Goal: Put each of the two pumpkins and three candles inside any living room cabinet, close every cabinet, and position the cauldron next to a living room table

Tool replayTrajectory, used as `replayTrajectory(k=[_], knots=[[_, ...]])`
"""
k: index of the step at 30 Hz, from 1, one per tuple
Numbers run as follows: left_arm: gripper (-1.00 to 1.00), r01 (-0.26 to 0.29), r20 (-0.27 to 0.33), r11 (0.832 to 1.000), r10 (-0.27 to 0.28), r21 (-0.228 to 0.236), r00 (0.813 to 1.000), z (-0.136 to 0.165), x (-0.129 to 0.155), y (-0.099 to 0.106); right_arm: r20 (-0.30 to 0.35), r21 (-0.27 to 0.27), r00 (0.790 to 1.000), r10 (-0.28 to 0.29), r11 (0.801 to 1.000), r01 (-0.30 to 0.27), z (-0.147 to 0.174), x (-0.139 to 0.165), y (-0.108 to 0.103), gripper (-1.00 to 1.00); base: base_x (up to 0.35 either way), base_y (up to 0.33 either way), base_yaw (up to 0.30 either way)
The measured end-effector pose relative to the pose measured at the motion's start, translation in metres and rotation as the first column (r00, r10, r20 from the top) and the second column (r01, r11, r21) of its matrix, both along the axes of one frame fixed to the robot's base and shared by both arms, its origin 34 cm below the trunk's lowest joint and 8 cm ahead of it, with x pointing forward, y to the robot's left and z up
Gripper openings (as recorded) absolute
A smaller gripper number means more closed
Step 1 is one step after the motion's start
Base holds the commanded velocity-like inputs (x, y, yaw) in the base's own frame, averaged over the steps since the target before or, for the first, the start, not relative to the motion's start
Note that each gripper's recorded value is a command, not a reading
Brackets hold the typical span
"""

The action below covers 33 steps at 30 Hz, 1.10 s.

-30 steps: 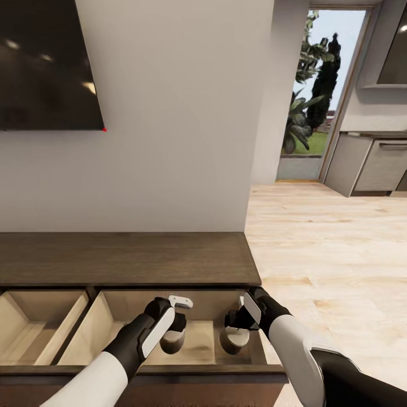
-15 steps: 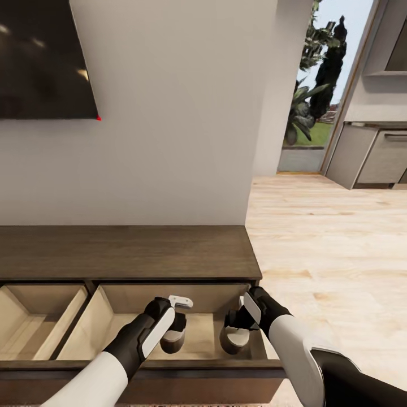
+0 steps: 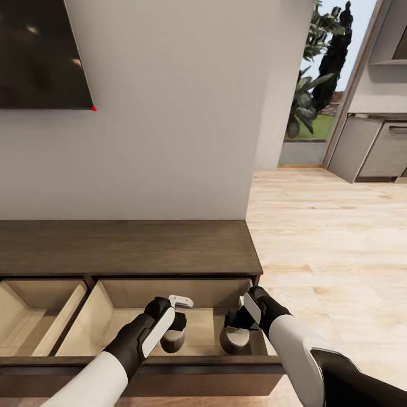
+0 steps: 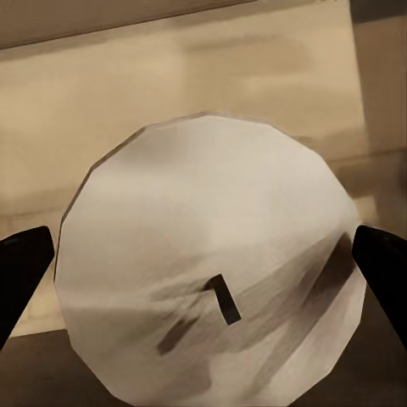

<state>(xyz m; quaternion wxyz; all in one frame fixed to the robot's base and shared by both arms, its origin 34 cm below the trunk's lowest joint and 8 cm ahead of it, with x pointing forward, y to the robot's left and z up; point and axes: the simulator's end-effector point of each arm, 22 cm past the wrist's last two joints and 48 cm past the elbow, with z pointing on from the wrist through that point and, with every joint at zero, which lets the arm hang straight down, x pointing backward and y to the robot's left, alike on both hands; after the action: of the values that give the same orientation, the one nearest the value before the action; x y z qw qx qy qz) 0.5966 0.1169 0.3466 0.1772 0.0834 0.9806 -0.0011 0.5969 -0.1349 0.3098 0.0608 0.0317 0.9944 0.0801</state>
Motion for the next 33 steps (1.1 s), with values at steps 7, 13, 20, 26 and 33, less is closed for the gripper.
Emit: replayTrajectory(k=[7,13,20,26,33], knots=[[-1.0,0.0,0.0,1.0,0.0,-0.001,1.0,0.0002,0.0001,-0.0002,0.001,0.0,1.0,0.0,1.0,0.0,0.0002,0.0002,0.0,-1.0,0.023,0.0,0.0],[-1.0,0.0,-0.003,1.0,0.0,0.002,1.0,-0.0008,-0.0008,0.0005,0.0,0.0,1.0,0.0,1.0,0.0,0.0001,0.0,0.0,-1.0,0.084,0.0,0.0],[-1.0,0.0,-0.004,1.0,0.0,0.0,1.0,-0.001,-0.0011,0.0,0.001,-0.001,1.0,0.001,1.0,-0.001,0.0002,0.0002,-0.0002,-1.0,0.044,0.016,0.0],[-1.0,0.001,-0.005,1.0,-0.001,0.002,1.0,-0.0013,-0.0013,0.0002,0.0,0.0,1.0,0.0,1.0,0.0,0.0001,0.0,0.0001,-1.0,0.065,0.029,0.0],[-1.0,0.0,-0.002,1.0,0.0,0.002,1.0,-0.0005,-0.0005,0.0005,-0.001,0.002,1.0,0.0,1.0,0.0,-0.0002,-0.0004,0.0004,-1.0,0.006,0.002,0.0]])
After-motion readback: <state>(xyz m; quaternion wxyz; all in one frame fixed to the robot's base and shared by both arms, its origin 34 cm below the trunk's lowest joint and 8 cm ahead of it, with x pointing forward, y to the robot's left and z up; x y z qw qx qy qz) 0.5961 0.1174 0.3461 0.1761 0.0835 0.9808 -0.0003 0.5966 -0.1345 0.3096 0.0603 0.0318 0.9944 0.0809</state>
